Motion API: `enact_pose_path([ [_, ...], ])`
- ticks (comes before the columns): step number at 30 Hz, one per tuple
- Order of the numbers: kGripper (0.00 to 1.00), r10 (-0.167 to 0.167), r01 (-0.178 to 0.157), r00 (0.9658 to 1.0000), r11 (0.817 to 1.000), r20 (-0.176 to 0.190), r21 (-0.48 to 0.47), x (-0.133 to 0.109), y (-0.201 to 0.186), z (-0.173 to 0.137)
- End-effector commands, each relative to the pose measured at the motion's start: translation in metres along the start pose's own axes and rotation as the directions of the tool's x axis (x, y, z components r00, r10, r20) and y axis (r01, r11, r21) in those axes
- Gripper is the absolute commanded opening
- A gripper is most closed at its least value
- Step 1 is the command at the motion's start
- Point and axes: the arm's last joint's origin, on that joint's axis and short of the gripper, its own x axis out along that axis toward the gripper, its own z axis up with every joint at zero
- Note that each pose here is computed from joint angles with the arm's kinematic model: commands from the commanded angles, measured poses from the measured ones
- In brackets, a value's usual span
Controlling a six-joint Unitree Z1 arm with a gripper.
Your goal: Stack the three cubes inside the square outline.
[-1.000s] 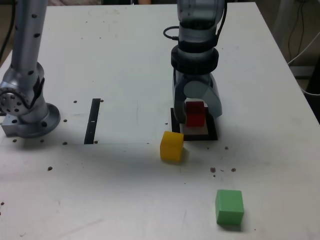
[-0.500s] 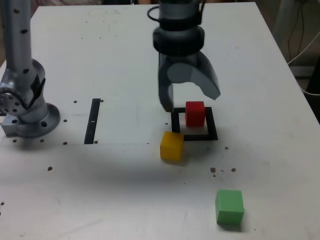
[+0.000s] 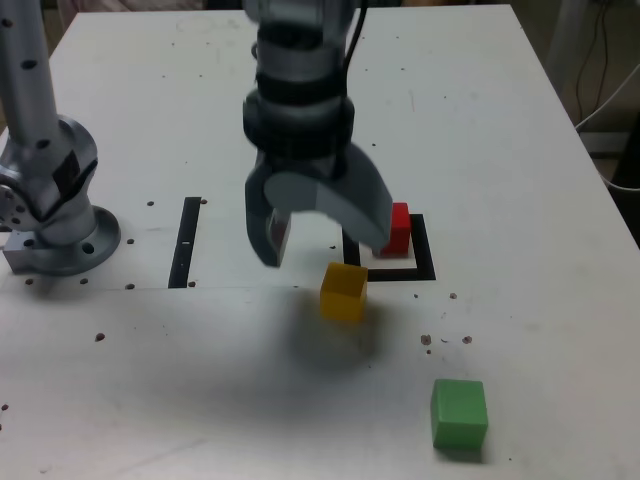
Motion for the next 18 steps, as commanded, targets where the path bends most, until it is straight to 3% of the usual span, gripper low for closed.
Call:
enact_pose_path([
  [1,0.99,-0.007,0.007,0.9999,1.0,-0.012,0.009,0.009,-0.008,0.004],
  [8,0.99,0.005,-0.005,0.9986,1.0,-0.052,0.007,0.028,-0.029,0.017],
  [13,0.99,0.045,-0.045,0.9939,0.999,-0.101,0.001,0.037,-0.032,0.025],
  [18,0.99,0.083,-0.084,0.99,0.997,-0.114,0.0,0.044,-0.031,0.031],
])
